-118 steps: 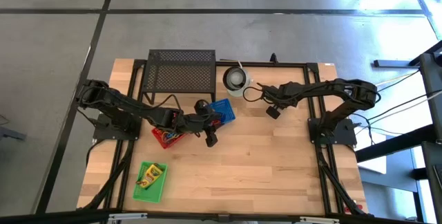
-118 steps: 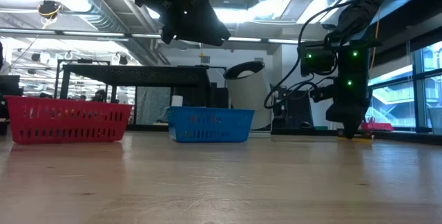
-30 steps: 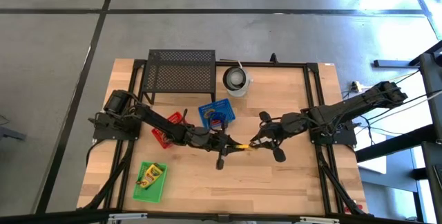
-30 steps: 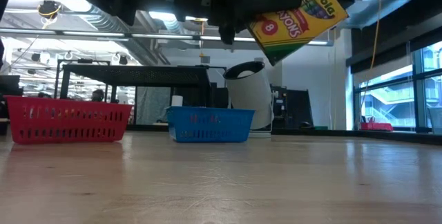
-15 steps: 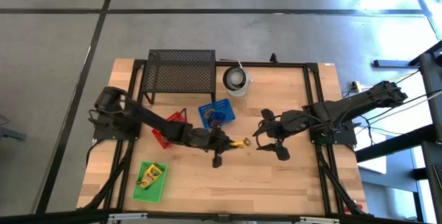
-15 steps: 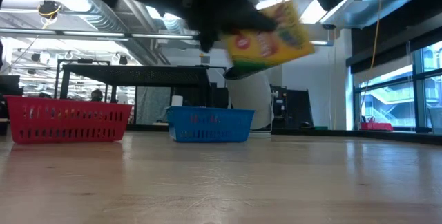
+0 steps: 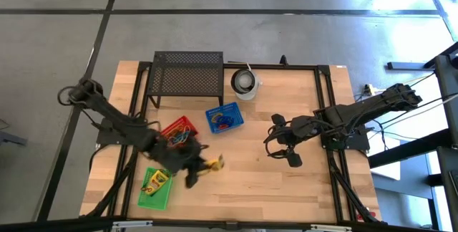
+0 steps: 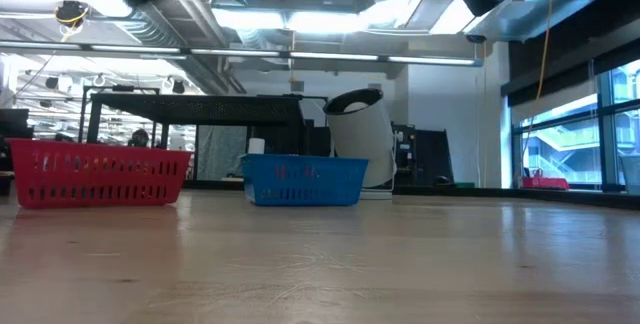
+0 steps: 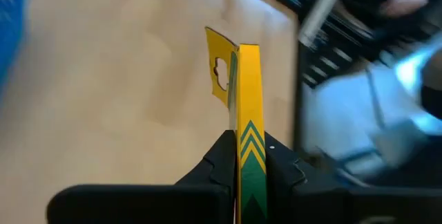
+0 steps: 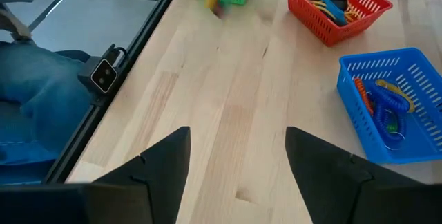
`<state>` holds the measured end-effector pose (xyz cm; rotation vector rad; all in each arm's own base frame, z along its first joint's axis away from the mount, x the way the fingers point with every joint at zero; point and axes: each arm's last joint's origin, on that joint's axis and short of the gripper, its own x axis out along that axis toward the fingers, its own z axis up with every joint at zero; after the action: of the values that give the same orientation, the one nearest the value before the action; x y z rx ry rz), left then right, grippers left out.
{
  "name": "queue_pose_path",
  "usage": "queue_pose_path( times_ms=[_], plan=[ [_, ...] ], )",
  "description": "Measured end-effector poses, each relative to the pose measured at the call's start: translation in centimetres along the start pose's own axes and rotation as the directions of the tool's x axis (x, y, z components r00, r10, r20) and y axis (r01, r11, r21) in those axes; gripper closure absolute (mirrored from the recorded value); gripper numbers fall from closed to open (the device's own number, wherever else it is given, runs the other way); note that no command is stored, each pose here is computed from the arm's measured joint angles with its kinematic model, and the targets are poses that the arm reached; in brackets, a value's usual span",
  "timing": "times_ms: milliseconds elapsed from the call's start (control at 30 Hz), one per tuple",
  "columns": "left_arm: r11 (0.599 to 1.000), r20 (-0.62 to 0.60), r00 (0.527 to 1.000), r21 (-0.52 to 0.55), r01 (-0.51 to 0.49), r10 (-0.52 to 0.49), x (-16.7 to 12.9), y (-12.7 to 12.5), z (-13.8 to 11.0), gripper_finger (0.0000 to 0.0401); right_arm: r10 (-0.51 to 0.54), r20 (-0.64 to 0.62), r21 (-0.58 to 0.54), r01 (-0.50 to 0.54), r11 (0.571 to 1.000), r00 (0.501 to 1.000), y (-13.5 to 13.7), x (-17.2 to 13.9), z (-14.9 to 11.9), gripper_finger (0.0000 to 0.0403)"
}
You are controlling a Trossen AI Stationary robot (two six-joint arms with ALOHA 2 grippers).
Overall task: Pick & Place Office Desk Supplies
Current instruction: Put the crayon box into the green bin
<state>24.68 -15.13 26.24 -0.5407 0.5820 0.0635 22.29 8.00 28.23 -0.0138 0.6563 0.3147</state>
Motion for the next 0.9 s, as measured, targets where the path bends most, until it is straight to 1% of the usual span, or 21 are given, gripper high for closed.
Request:
queue_pose_path(
  times_ms=[133,233,300,367,433,500,567,733,833,900],
  plan=[
    [0.995,-0.056,0.994,-0.045,0.089,-0.092,-2.9,-2.1,-2.4,0.0374,-0.001,0.0,0.0,0.001,1.0,1.0,0.0,0.0,0.0,0.0165],
    [0.988,-0.075,0.993,-0.127,0.085,-0.095,-4.5,-3.0,-4.3,0.0374,-0.001,0.0,0.0,0.001,1.0,1.0,0.0,0.0,0.0,0.0165],
    [0.981,-0.096,0.993,-0.188,0.047,-0.066,-5.3,-3.2,-5.6,0.0374,-0.001,0.0,0.0,0.001,1.0,1.0,0.0,0.0,0.0,0.0165],
    [0.965,-0.123,0.992,-0.264,-0.008,-0.025,-6.0,-3.0,-6.7,0.0374,0.0,0.0,0.001,0.0,1.0,1.0,0.0,0.0,0.0,0.0165],
    [0.936,-0.119,0.992,-0.343,-0.075,0.036,-6.6,-2.6,-7.6,0.0374,0.0,0.0,0.014,0.0,1.0,1.0,0.0,0.0,0.0,0.0165],
    [0.907,-0.091,0.992,-0.405,-0.113,0.083,-7.1,-2.3,-8.1,0.0374,-0.001,0.0,0.029,0.001,1.0,1.0,0.0,0.0,0.0,0.0165],
    [0.893,-0.105,0.99,-0.431,-0.13,0.093,-7.5,-2.2,-8.6,0.0374,-0.001,0.0,0.042,0.001,0.999,1.0,0.0,0.0,0.0,0.0165],
    [0.864,-0.22,0.971,-0.468,-0.186,0.089,-8.4,-2.1,-9.9,0.0374,-0.001,0.0,0.053,0.001,0.999,1.0,0.0,0.0,0.0,0.0165],
    [0.839,-0.284,0.951,-0.483,-0.251,0.121,-8.9,-1.7,-10.5,0.0374,-0.001,0.0,0.05,0.001,0.999,1.0,0.0,0.0,0.0,0.0165],
    [0.827,-0.337,0.929,-0.471,-0.306,0.151,-9.2,-1.4,-10.9,0.0374,-0.001,0.0,0.041,0.001,0.999,1.0,0.0,0.0,0.0,0.0166]
  ],
)
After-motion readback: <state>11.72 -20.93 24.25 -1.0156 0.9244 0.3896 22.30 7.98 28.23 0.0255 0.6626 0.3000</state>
